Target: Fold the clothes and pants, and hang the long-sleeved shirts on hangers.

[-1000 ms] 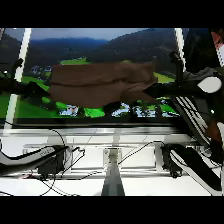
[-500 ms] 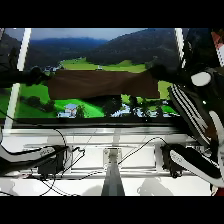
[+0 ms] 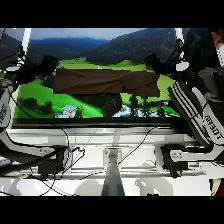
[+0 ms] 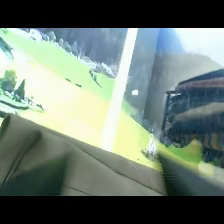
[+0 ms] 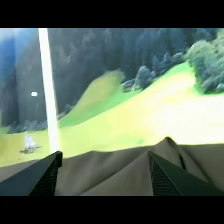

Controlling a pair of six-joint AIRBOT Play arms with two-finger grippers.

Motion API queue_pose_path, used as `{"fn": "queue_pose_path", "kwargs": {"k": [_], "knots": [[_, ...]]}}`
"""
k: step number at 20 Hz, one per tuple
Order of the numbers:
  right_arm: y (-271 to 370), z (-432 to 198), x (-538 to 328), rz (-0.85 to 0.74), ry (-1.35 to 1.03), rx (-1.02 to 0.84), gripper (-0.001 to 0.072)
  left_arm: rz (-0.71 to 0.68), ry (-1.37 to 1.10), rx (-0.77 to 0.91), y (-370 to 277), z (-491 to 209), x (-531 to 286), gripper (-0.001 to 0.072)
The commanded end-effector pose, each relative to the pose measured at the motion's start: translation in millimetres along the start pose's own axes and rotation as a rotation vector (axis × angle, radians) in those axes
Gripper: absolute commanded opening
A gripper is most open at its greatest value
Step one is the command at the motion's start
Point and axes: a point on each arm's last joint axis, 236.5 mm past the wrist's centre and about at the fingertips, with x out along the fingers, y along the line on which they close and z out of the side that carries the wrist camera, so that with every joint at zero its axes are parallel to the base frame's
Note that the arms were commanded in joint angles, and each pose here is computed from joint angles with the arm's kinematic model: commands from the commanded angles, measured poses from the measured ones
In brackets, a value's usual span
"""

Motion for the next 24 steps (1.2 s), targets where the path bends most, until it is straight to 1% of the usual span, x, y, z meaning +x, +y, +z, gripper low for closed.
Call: {"fn": "queue_pose_path", "kwargs": {"k": [1, 3, 6, 8, 10, 12, 13, 14, 15, 16, 17, 18, 19, 20, 22, 23, 24], "knots": [[-14, -6, 4, -0.051, 0.042, -0.12, 0.0602, -0.051, 0.015, 0.003, 1, 1, -8, 0.0707], [-22, -18, 1, -0.074, 0.1, -0.177, 0.0602, -0.031, 0.068, 0.028, 23, -3, -26, 0.0692], [-27, -29, -1, -0.084, 0.154, -0.205, 0.0601, 0.133, 0.231, 0.087, 77, -27, -55, 0.0684], [-26, -29, -1, -0.083, 0.153, -0.204, 0.06, 0.209, 0.368, 0.161, 97, -54, -66, 0.0684], [-26, -30, -1, -0.082, 0.154, -0.201, 0.0593, 0.212, 0.461, 0.2, 99, -75, -65, 0.0684], [-26, -34, -1, -0.08, 0.172, -0.198, 0.0592, 0.183, 0.489, 0.193, 91, -87, -52, 0.0683], [-25, -37, -2, -0.077, 0.187, -0.205, 0.059, 0.17, 0.498, 0.197, 87, -92, -44, 0.0658], [-24, -42, -2, -0.069, 0.206, -0.242, 0.0551, 0.158, 0.508, 0.222, 83, -98, -36, 0.0586], [-21, -47, -2, -0.058, 0.221, -0.302, 0.0545, 0.15, 0.513, 0.257, 80, -101, -28, 0.0539], [-15, -50, -2, -0.046, 0.23, -0.345, 0.0546, 0.155, 0.507, 0.278, 78, -103, -20, 0.051], [-8, -54, -1, -0.035, 0.238, -0.365, 0.0545, 0.163, 0.492, 0.3, 75, -101, -14, 0.0358], [3, -55, 0, -0.02, 0.238, -0.383, 0.0542, 0.162, 0.485, 0.317, 70, -99, -10, 0.0142], [16, -54, 1, -0.001, 0.231, -0.405, 0.0495, 0.153, 0.479, 0.335, 63, -94, -9, 0.001], [32, -52, 1, 0.02, 0.219, -0.433, 0.042, 0.14, 0.472, 0.354, 53, -87, -11, 0.001], [65, -49, 2, 0.059, 0.187, -0.501, 0.0307, 0.132, 0.465, 0.447, 29, -65, -27, 0.0009], [81, -49, 3, 0.077, 0.166, -0.536, 0.0305, 0.145, 0.465, 0.517, 16, -52, -42, 0.0009], [97, -50, 5, 0.095, 0.147, -0.566, 0.0194, 0.153, 0.466, 0.576, 1, -43, -59, 0.0009]]}}
